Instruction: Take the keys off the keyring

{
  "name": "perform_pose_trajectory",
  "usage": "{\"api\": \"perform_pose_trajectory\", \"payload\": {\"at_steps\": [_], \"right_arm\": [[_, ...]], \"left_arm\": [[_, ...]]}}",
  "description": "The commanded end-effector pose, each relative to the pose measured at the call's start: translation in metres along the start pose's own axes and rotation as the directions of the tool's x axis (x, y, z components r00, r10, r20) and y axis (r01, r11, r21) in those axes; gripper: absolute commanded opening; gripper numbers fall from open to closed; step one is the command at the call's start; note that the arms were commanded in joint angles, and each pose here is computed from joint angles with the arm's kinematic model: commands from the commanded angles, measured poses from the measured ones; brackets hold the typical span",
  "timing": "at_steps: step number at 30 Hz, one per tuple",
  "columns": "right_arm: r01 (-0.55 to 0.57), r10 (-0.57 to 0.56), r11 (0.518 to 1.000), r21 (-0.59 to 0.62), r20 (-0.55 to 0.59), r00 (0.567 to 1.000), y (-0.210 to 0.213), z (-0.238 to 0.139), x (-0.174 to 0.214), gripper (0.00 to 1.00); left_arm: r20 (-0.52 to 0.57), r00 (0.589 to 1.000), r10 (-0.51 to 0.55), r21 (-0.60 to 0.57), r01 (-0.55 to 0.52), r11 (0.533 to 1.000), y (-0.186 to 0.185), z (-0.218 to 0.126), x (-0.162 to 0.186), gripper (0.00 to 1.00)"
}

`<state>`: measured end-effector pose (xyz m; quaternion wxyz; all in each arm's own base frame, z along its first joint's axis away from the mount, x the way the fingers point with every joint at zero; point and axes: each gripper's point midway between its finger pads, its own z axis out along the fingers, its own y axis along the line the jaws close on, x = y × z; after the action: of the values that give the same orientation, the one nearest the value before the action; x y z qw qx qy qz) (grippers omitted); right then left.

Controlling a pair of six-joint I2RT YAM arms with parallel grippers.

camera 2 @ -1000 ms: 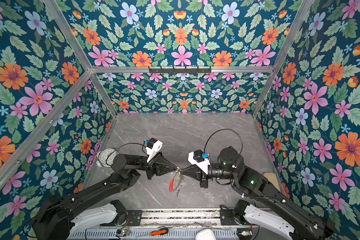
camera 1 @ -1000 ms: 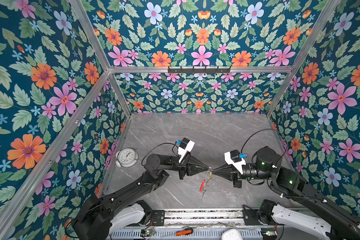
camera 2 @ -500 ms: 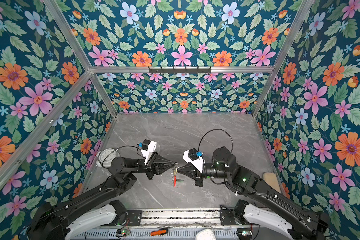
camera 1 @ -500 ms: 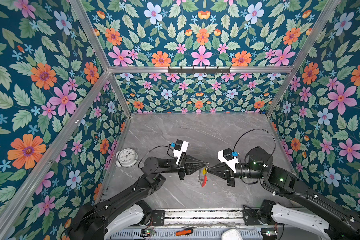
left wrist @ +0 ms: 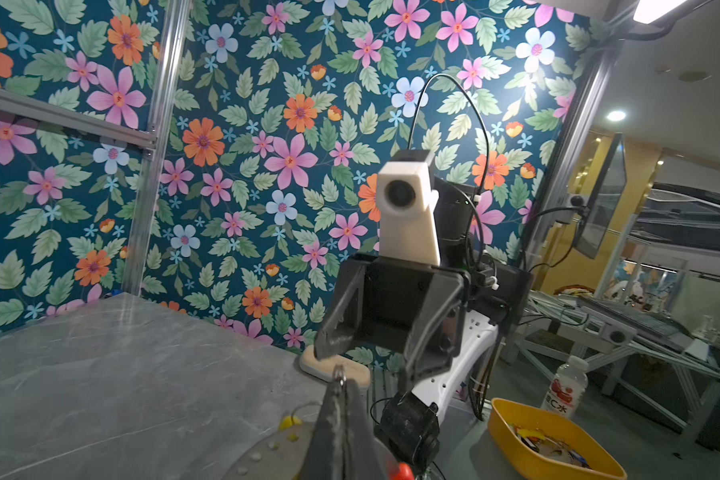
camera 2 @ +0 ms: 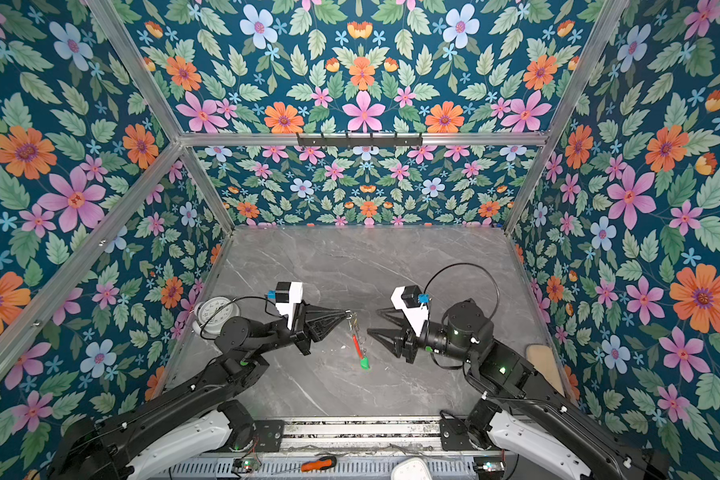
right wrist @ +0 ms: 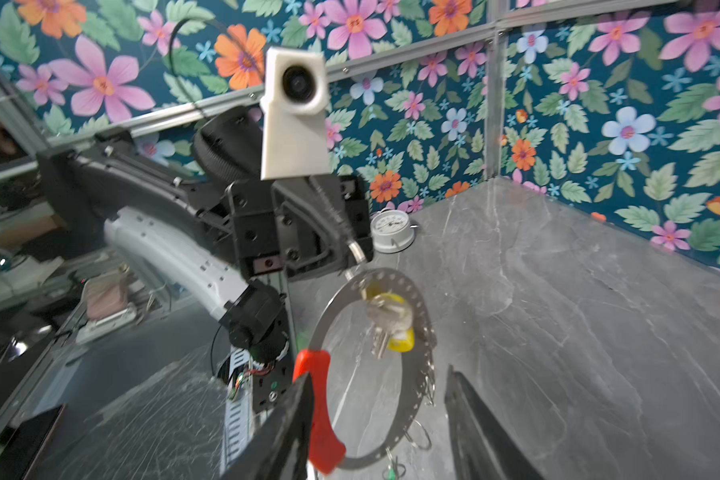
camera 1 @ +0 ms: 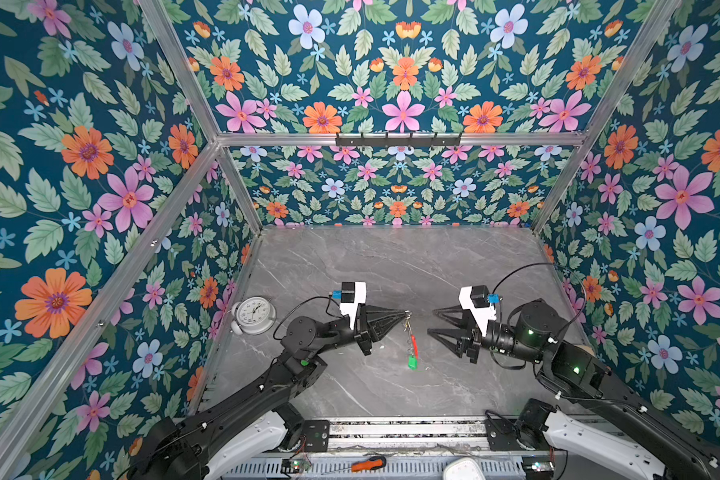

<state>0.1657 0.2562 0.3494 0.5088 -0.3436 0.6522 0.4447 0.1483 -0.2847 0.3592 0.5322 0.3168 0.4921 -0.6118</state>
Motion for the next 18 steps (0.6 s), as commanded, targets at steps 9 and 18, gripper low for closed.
{"api": "perform_pose_trajectory", "payload": {"at_steps": [9,18], "right_arm": [[-0.092,0.089,0.933,-0.349,-0.023,0.996,0.028,0.028,-0.032,0.51],[-0.142,0.12,0.931,-0.337,-0.086,0.989,0.017,0.041,-0.01,0.29]], "left_arm": [[-0.006,0.999,0.038,-0.035,-0.039,0.999,0.009,0.0,0.004,0.0],[-0.002,0.999,0.032,0.016,-0.032,0.999,0.0,0.001,0.004,0.0]]}}
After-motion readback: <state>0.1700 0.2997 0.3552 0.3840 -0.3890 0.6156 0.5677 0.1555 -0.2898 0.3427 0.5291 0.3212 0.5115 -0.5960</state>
